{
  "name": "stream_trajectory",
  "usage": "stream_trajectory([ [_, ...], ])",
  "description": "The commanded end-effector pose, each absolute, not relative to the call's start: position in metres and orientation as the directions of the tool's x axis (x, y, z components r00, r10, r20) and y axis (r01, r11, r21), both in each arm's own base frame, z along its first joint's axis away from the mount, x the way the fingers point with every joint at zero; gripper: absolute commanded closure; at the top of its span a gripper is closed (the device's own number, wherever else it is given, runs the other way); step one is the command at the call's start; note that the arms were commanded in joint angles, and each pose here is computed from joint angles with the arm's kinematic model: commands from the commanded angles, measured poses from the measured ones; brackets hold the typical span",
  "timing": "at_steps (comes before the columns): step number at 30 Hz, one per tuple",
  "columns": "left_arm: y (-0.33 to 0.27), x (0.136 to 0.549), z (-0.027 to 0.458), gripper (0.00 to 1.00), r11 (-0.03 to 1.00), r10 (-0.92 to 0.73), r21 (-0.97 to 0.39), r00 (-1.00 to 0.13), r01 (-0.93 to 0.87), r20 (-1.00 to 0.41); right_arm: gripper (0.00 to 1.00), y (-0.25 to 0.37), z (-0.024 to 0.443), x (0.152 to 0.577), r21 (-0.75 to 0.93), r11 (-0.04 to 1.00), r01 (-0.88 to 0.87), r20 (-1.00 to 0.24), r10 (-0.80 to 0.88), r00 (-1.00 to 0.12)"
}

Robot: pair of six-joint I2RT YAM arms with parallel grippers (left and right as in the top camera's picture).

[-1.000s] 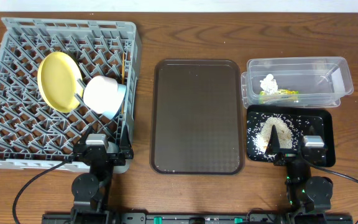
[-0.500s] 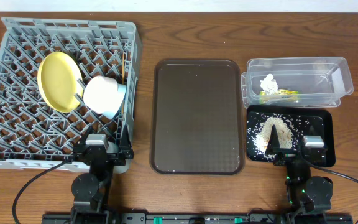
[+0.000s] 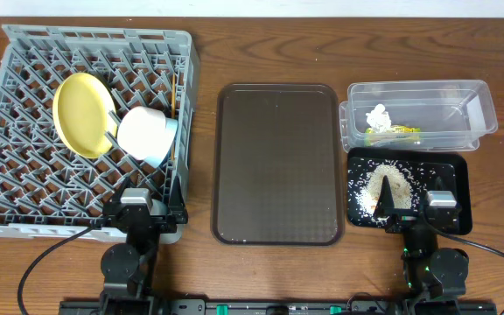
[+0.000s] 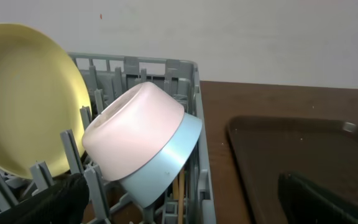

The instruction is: Sort waste into correct bins and load items into the dishwasher

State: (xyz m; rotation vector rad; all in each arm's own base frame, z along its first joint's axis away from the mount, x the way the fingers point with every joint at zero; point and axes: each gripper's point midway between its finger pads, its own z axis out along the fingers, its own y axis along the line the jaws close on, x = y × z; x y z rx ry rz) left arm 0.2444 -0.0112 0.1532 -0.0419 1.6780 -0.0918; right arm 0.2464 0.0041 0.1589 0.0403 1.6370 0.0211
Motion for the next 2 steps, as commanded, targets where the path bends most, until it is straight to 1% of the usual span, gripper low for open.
stream_trajectory([
  [1,-0.0085,0.2438,0.1365,0.02,0.997,-0.080,-0.083,-0.156,0.009,-0.984,0.01,0.0013,0.1591,0.2462,0.048,0.998,0.027,-0.997,0.050,-0.063],
  [2,-0.0085,0.2438,0.1365,0.02,0.997,-0.080,-0.083,-0.156,0.009,-0.984,0.01,0.0013,0.1590,0.2462,0.048,0.998,0.027,-0.997,0.050,-0.064],
])
